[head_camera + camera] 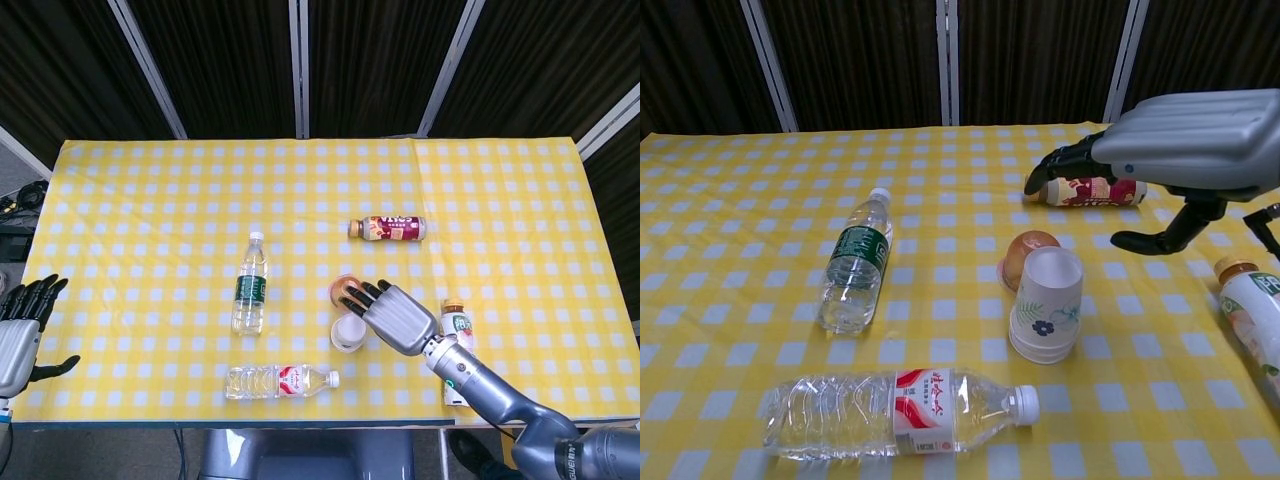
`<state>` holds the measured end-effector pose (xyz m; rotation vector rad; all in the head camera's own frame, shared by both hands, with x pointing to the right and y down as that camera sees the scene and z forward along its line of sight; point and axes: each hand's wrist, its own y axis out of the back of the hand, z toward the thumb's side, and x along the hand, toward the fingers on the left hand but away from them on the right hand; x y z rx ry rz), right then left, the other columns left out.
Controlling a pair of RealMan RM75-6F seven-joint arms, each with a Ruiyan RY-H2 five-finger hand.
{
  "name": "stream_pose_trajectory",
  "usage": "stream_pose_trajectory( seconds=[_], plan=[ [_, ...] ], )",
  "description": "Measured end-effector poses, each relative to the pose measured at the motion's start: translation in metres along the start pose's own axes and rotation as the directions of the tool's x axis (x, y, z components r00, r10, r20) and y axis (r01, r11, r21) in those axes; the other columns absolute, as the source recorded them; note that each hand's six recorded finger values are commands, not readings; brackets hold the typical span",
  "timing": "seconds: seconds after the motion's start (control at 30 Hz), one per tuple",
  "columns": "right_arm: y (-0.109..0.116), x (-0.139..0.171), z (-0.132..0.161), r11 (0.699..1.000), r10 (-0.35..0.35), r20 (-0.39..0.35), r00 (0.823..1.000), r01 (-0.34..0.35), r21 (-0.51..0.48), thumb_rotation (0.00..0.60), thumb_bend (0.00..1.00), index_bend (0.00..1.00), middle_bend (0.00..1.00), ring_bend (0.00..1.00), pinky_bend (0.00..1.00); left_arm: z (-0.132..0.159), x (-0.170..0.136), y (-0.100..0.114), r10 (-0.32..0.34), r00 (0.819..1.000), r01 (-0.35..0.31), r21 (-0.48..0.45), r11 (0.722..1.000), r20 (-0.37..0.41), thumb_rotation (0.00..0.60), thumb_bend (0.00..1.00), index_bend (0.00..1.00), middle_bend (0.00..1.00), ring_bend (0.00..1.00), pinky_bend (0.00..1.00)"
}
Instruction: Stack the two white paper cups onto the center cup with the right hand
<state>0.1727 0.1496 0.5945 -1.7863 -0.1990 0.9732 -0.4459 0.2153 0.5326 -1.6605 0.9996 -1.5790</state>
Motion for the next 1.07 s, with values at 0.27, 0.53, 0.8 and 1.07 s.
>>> stream_pose_trajectory(
  seconds=[0.27, 0.53, 0.8, 1.07],
  plan=[
    [0.001, 0.007, -0.003, 1.0, -0.007, 0.008, 1.0, 0.007, 0.006, 0.6, 0.36, 0.16, 0.12, 0.18, 0.33, 0.0, 0.001, -0.001, -0.003, 1.0, 0.003, 0.0, 1.0, -0.002, 0.6, 0.0, 0.0, 0.0, 0.0, 0.0],
    [0.01, 0.037, -0.035, 0.996, -0.09, 0.122, 0.988, 0.087, 0.023, 0.6, 0.07, 0.14, 0.07, 0.07, 0.07, 0.0, 0.0, 0.003, 0.027, 1.0, -0.027, 0.0, 1.0, 0.009, 0.6, 0.0, 0.0, 0.0, 0.0, 0.0],
    [0.004, 0.119, -0.082, 0.972, -0.208, 0.363, 0.908, 0.235, -0.03, 0.6, 0.0, 0.0, 0.0, 0.0, 0.0, 0.001, -0.004, 0.001, 0.072, 0.997, -0.072, -0.009, 0.997, 0.038, 0.6, 0.0, 0.0, 0.0, 0.0, 0.0],
    [-0.024, 0.171, -0.104, 0.967, -0.195, 0.506, 0.84, 0.25, -0.042, 0.6, 0.0, 0.0, 0.0, 0.0, 0.0, 0.0, -0.01, -0.003, 0.096, 0.994, -0.095, -0.013, 0.995, 0.058, 0.6, 0.0, 0.0, 0.0, 0.0, 0.0]
  ],
)
